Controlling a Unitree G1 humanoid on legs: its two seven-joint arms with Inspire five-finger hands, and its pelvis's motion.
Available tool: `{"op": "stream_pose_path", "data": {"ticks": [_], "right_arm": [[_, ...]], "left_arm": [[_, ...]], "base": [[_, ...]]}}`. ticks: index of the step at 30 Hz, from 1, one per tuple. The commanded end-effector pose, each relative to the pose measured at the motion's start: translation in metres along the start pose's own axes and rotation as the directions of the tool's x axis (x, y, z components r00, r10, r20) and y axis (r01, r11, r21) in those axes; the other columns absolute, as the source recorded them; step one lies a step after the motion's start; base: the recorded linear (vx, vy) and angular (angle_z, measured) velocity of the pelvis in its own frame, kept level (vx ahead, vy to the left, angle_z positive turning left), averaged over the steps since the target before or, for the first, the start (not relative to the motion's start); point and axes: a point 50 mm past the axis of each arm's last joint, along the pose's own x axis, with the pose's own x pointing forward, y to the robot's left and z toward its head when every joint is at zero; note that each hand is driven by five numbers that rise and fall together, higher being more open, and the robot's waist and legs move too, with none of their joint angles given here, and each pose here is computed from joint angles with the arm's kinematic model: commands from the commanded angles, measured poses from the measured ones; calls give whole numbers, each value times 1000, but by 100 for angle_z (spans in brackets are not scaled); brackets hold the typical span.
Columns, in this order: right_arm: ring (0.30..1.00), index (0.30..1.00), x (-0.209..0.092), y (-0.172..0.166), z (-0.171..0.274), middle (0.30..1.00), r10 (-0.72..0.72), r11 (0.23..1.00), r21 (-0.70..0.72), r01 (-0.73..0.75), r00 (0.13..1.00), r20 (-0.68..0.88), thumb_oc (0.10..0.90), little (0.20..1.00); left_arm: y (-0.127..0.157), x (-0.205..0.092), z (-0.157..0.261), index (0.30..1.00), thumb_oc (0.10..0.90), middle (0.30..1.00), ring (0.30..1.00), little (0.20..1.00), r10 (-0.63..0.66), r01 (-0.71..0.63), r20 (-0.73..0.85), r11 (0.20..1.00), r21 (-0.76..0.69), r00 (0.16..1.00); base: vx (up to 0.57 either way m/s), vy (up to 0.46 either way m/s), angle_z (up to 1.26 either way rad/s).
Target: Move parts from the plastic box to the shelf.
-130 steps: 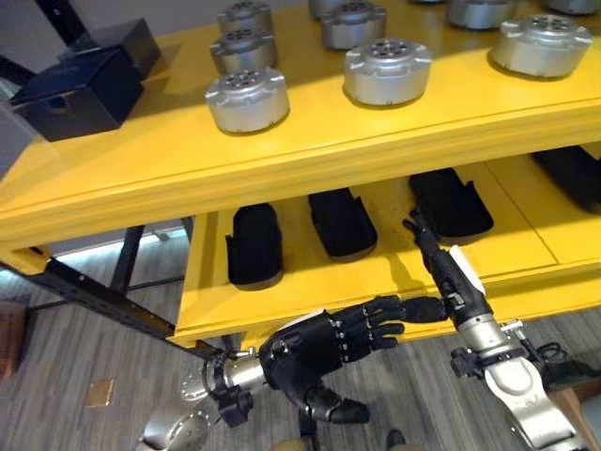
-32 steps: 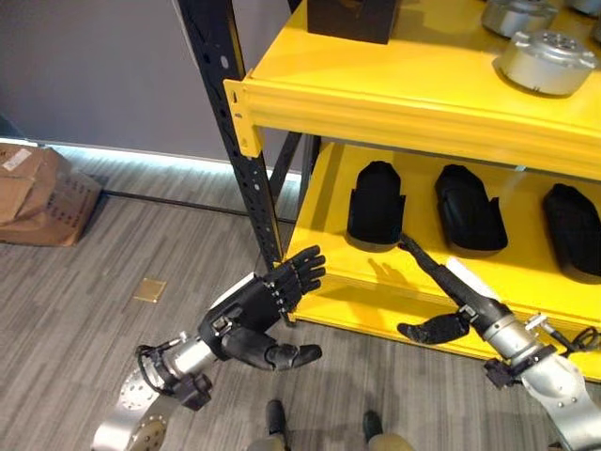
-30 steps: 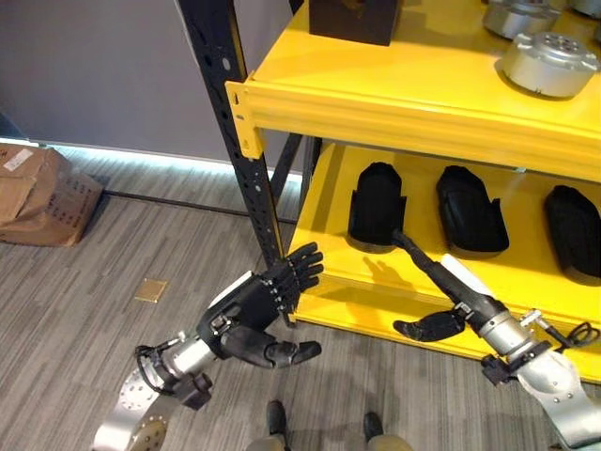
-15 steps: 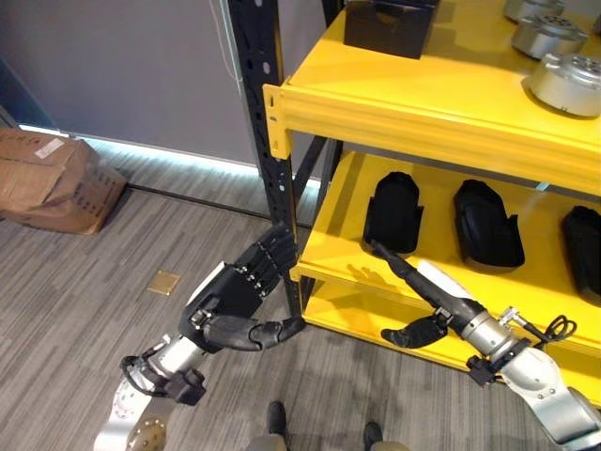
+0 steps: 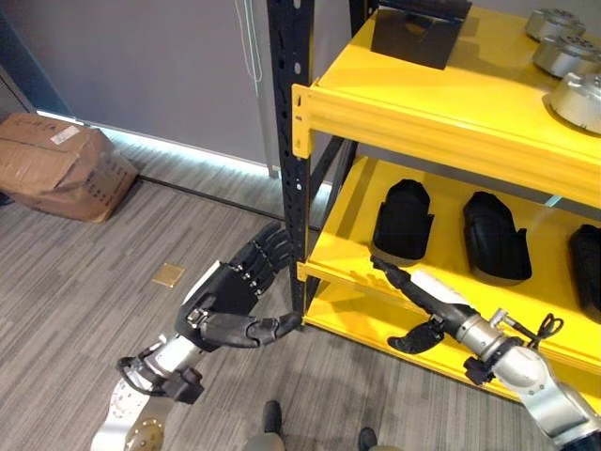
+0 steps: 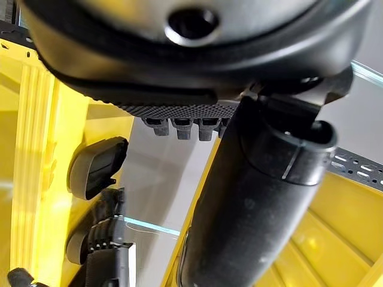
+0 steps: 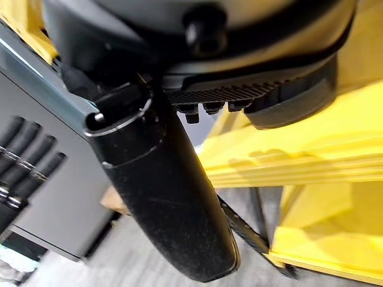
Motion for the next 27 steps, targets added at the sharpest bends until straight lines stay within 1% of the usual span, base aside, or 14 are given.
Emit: {"op": "stream_pose_path", "data": {"ticks": [1, 3, 6, 12, 18, 27], "right_arm": [[1000, 1000, 19, -40, 31, 1000, -126, 980, -130, 153, 973, 195, 900, 1000], [1000, 1000, 22, -40, 30, 1000, -102, 975, -174, 136, 977, 189, 900, 1000], [1000, 1000, 24, -44, 20, 1000, -82, 966, -234, 112, 987, 135, 900, 1000], [1000, 1000, 25, -47, 13, 1000, -78, 951, -290, 105, 992, 103, 900, 1000], [1000, 1000, 32, -53, 11, 1000, -86, 948, -298, 109, 992, 87, 900, 1000], [1000, 1000, 36, -51, 5, 1000, -78, 946, -310, 93, 995, 62, 900, 1000]], "left_arm": [[-8, 22, 32, 1000, 900, 1000, 1000, 1000, -105, 88, 192, 992, 94, 976], [-8, 23, 32, 1000, 900, 1000, 1000, 1000, -111, 95, 189, 991, 91, 976], [-7, 23, 33, 1000, 900, 1000, 1000, 1000, -115, 101, 178, 991, 89, 977], [-7, 23, 32, 1000, 900, 1000, 1000, 1000, -124, 112, 168, 990, 81, 978], [-7, 23, 30, 1000, 900, 1000, 1000, 1000, -131, 120, 159, 990, 77, 979], [-6, 22, 29, 1000, 900, 1000, 1000, 1000, -129, 119, 146, 990, 78, 981]], "base": [[0, 0, 0], [14, -21, 0], [48, -54, 1], [17, -29, 3], [8, -32, 0], [15, -36, 2]]}}
